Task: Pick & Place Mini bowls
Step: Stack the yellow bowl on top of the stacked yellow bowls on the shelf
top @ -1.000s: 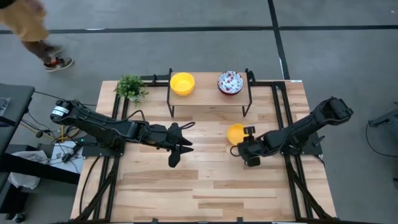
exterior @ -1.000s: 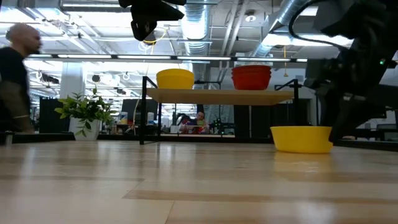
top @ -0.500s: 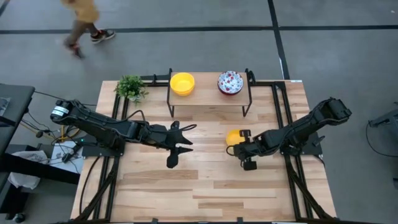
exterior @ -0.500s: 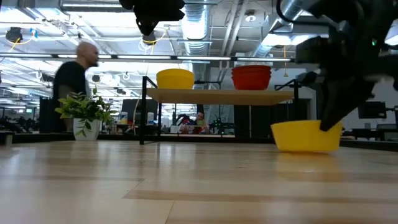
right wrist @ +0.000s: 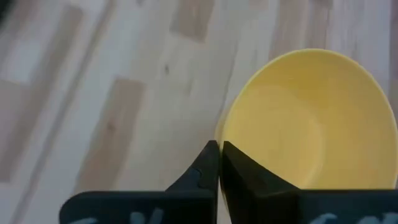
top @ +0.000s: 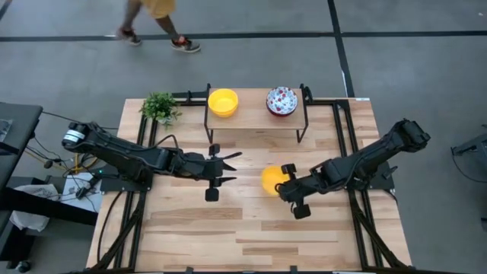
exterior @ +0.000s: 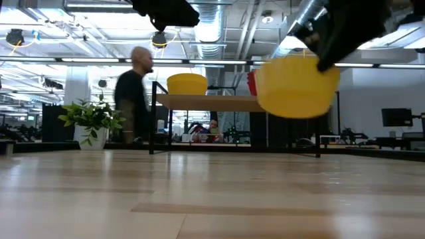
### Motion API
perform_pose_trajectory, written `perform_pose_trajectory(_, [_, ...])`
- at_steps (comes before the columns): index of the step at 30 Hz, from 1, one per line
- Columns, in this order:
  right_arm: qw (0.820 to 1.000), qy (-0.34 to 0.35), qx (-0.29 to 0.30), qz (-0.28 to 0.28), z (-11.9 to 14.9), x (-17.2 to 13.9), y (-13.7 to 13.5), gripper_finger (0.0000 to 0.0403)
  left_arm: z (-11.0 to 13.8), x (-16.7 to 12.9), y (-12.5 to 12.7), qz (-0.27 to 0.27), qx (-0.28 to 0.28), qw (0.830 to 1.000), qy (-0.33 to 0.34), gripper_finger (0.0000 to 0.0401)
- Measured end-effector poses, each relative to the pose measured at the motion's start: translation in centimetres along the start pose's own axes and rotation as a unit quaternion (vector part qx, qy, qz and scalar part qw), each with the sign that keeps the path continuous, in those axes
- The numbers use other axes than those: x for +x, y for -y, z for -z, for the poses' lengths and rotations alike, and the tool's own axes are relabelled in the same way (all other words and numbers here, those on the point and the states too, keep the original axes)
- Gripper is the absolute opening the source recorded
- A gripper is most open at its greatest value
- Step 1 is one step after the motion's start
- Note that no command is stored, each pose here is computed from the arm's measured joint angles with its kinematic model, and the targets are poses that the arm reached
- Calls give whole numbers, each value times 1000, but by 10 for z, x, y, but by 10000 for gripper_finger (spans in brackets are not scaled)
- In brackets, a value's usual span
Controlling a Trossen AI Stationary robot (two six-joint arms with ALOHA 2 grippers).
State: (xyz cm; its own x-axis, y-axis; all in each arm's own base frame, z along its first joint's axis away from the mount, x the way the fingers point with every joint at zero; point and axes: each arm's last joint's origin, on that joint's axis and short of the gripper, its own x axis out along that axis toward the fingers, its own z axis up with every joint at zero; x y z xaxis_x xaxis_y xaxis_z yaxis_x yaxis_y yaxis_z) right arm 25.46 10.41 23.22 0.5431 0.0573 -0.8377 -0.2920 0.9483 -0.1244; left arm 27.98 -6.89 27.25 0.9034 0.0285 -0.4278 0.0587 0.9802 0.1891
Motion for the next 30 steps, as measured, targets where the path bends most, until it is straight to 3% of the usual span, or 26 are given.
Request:
perform_pose_trajectory(12, [996,52,-12,-71,-28,-20,5,0,20,32,12,-4,171,984,-49,175])
perform_pose_trajectory(23, [995,48,-14,-87,-27,-18,6,0,24,55,27,-2,273,962,-18,171])
perform_pose_trajectory(30, [993,45,-29,-101,-29,-10,9,0,12,70,34,0,309,951,-8,170])
